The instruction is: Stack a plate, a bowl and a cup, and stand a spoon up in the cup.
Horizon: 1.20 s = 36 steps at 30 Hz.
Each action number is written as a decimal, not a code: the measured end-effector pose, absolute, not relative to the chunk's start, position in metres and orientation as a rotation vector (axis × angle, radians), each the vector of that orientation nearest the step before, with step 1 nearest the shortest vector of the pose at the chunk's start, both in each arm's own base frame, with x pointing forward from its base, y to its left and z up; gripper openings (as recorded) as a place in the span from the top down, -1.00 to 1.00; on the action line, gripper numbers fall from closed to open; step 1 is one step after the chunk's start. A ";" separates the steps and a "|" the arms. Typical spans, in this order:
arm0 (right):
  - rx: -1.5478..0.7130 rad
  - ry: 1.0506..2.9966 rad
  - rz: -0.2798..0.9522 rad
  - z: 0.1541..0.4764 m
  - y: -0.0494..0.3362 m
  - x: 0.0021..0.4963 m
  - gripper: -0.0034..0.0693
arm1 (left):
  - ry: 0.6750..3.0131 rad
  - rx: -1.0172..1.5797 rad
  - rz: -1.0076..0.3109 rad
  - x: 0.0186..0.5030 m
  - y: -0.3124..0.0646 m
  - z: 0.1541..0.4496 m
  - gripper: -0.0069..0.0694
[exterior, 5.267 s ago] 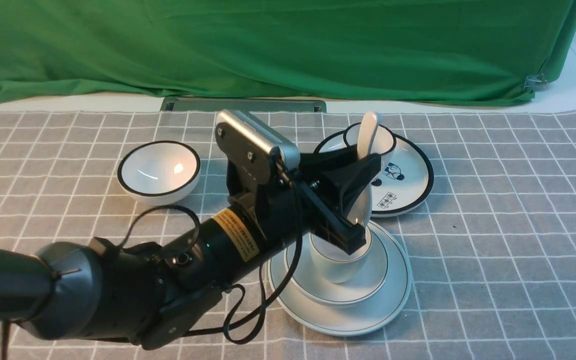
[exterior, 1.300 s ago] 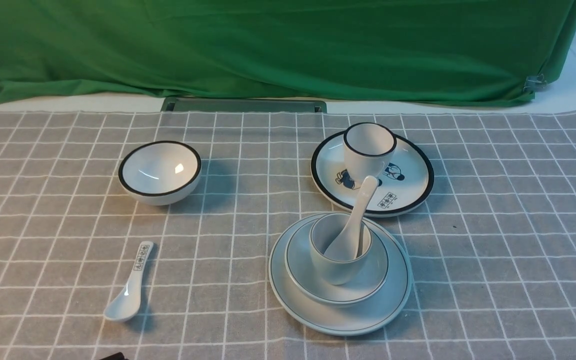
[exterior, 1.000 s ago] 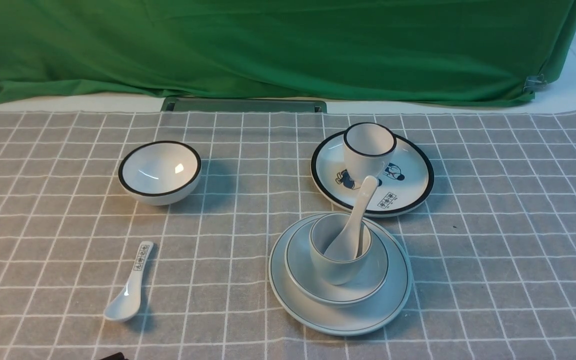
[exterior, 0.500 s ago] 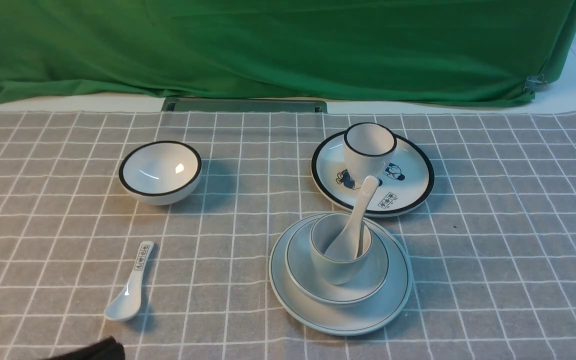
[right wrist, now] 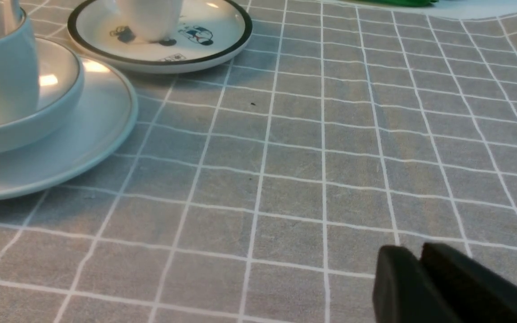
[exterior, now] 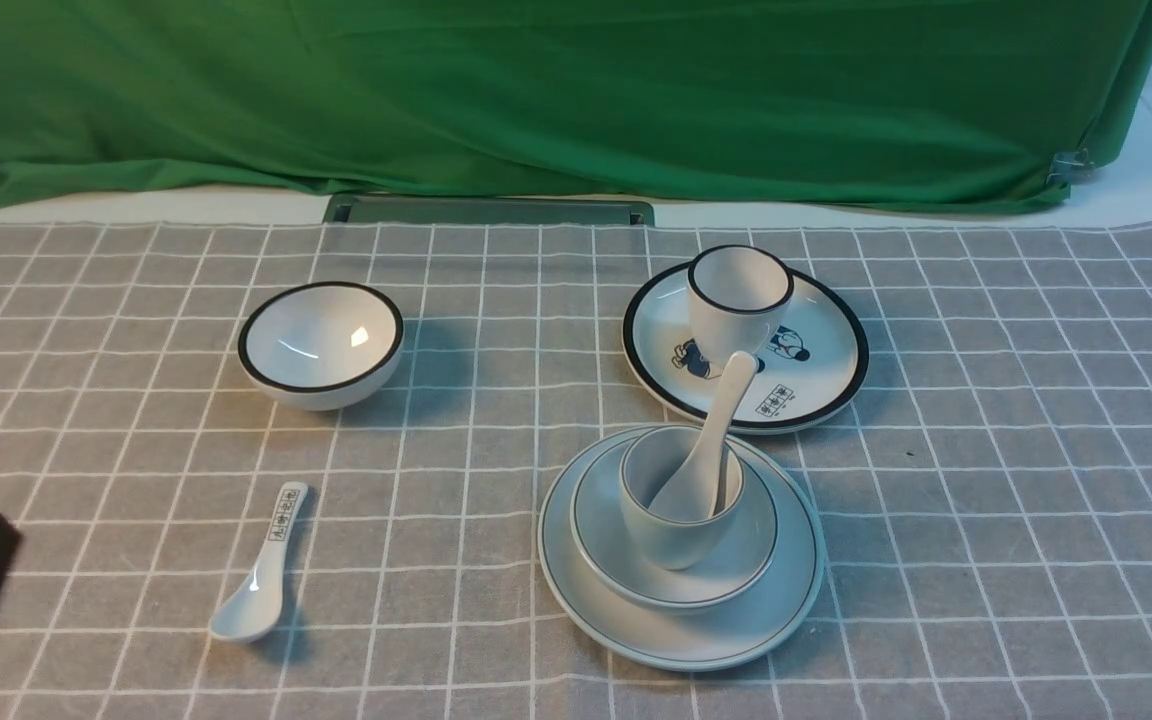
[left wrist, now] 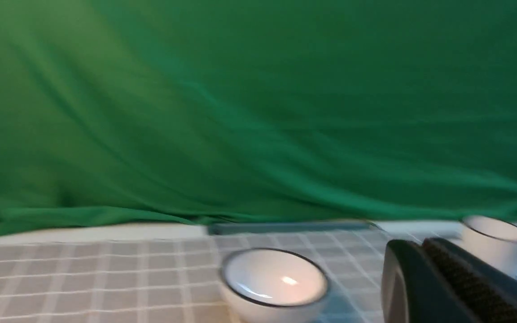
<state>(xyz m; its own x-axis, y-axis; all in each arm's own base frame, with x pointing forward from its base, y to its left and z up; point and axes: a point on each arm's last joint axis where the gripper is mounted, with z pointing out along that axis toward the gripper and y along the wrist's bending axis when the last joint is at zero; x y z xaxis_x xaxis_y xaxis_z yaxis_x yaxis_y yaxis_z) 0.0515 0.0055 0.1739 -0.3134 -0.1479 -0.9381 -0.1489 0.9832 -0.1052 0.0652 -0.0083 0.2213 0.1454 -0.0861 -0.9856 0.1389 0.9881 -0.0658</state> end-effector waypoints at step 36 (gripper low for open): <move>-0.214 1.895 0.001 0.174 0.006 0.051 0.36 | 1.750 -0.141 0.027 0.055 0.004 0.187 0.79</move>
